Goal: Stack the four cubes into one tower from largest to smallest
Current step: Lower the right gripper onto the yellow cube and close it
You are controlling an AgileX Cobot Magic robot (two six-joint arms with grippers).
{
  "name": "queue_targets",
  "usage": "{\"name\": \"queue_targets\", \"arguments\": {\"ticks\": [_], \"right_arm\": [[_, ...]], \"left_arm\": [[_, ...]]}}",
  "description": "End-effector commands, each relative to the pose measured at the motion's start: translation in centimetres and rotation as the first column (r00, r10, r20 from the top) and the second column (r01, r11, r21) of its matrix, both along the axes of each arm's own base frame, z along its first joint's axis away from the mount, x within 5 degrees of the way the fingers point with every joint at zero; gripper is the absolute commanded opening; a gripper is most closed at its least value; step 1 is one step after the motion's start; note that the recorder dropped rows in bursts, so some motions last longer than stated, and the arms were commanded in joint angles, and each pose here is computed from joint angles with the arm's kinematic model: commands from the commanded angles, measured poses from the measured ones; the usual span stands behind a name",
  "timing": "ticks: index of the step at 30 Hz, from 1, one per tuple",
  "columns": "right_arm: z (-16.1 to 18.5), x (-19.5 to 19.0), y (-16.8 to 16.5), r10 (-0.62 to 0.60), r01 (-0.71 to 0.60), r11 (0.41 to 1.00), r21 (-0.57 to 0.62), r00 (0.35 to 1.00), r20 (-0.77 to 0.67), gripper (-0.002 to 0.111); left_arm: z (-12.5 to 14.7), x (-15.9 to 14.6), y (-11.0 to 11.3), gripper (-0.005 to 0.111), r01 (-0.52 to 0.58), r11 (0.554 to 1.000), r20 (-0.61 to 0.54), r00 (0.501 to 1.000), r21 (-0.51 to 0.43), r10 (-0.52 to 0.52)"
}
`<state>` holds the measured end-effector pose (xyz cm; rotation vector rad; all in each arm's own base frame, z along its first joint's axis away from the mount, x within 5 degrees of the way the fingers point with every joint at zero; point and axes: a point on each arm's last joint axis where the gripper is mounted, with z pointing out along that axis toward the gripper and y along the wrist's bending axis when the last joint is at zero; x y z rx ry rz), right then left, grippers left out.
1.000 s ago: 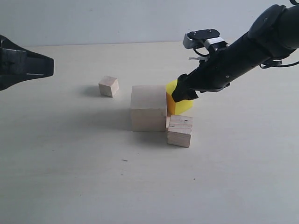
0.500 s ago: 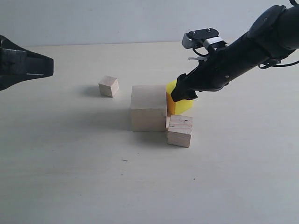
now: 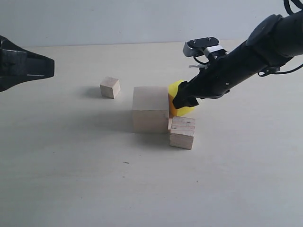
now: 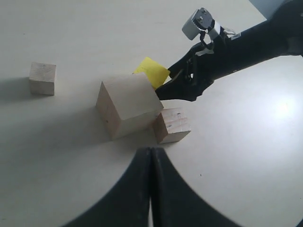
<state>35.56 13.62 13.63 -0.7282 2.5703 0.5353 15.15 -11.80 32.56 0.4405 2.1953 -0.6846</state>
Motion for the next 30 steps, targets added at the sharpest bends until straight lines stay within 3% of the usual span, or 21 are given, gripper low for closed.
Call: {"name": "queue_targets", "arguments": {"ticks": [1, 10, 16, 22, 27, 30], "right_arm": [[0.3, 0.3, 0.3, 0.004, -0.004, 1.000, 0.029, 1.000, 0.026, 0.081], [-0.1, 0.3, 0.4, 0.006, -0.007, 0.999, 0.035, 1.000, 0.024, 0.081], [-1.2, 0.4, 0.4, 0.006, -0.006, 1.000, 0.028, 1.000, -0.003, 0.072], [-0.5, 0.8, 0.5, 0.013, -0.013, 0.999, 0.030, 1.000, 0.019, 0.044], [1.2, 0.7, 0.3, 0.039, -0.039, 0.999, -0.007, 0.997, 0.064, 0.004], [2.5, 0.6, -0.6, 0.040, -0.030, 0.994, -0.106, 0.994, 0.100, 0.000]], "left_arm": [[0.0, 0.0, 0.1, 0.000, -0.005, 1.000, 0.010, 1.000, 0.003, 0.005], [0.0, 0.0, 0.1, 0.000, -0.005, 1.000, 0.010, 1.000, 0.003, 0.005], [0.0, 0.0, 0.1, 0.000, -0.005, 1.000, 0.010, 1.000, 0.003, 0.005], [0.0, 0.0, 0.1, 0.000, -0.005, 1.000, 0.010, 1.000, 0.003, 0.005], [0.0, 0.0, 0.2, 0.000, -0.005, 1.000, 0.012, 1.000, 0.005, 0.005], [0.1, 0.0, 0.2, 0.000, -0.007, 1.000, 0.022, 1.000, 0.009, 0.007]]}}
